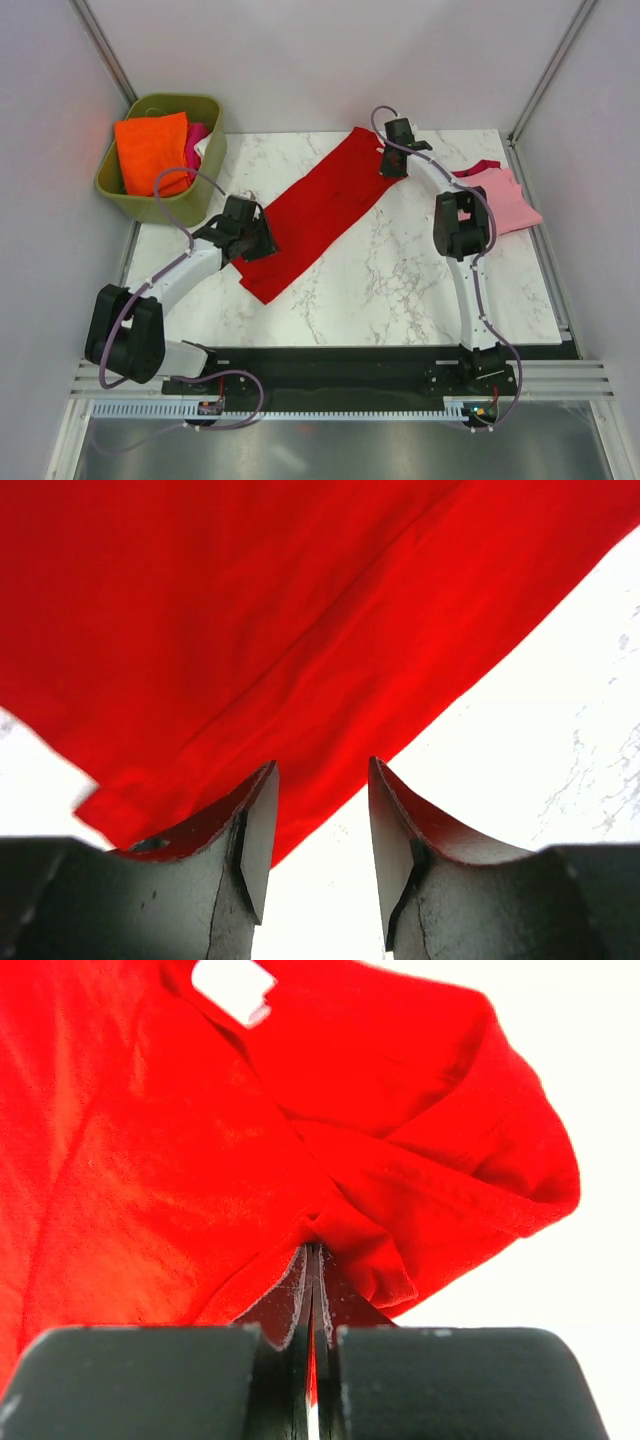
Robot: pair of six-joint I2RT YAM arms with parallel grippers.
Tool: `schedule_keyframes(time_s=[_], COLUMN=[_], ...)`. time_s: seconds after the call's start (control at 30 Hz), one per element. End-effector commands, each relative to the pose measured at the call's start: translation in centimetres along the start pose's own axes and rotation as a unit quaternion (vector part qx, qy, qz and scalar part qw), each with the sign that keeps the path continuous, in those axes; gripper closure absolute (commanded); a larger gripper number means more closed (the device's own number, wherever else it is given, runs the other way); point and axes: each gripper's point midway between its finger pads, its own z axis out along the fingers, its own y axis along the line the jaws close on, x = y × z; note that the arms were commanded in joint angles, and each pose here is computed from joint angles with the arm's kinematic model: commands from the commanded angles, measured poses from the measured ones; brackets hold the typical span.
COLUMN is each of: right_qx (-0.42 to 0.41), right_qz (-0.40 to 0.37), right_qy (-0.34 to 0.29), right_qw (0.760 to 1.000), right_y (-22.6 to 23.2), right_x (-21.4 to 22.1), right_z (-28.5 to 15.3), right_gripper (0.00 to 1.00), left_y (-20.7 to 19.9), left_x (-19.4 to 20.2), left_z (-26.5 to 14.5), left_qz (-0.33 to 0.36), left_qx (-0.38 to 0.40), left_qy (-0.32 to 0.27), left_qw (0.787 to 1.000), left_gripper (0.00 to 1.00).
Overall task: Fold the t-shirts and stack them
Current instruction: Fold the tshirt
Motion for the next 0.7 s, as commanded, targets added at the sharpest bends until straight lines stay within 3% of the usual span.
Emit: schedule_keyframes(time_s=[0.0,0.23,0.3,0.37,0.47,0.67], right_qx=[0.038,0.016,0.009,0.005,0.000,-0.003], right_qz=[-0.025,-0.022,-0.021,-0.021,-0.020,-0.020], right_qy=[0.067,0.055,0.049,0.050,0.050,0.051], right_qw=[0.997,0.998,0.999,0.999,0.999,0.999], right_y=[-1.9,-1.5,-1.2,-1.2,-1.1,-1.2], right_x=[3.1,3.0,2.9,3.0,3.0,3.2], right_z=[2.5,2.9,3.0,3.1,3.3,3.5], right_gripper=[1.00,1.00,1.00,1.00,1.00,1.00], left_y=[0.7,2.9,3.6,4.0,4.1,5.4], left_x=[-0.1,-0.9,-1.9,-2.5,-4.1,-5.7], left_z=[0.3,1.4,1.8,2.0,2.1,3.8], left_qz=[0.014,0.026,0.027,0.023,0.010,0.005], left_qx=[-0.010,-0.073,-0.101,-0.114,-0.120,-0.169], left_qy=[-0.013,-0.031,-0.044,-0.050,-0.061,-0.049], left_qw=[1.000,0.997,0.994,0.992,0.991,0.984], left_gripper=[0.52,0.56,0.64,0.83,0.98,0.98])
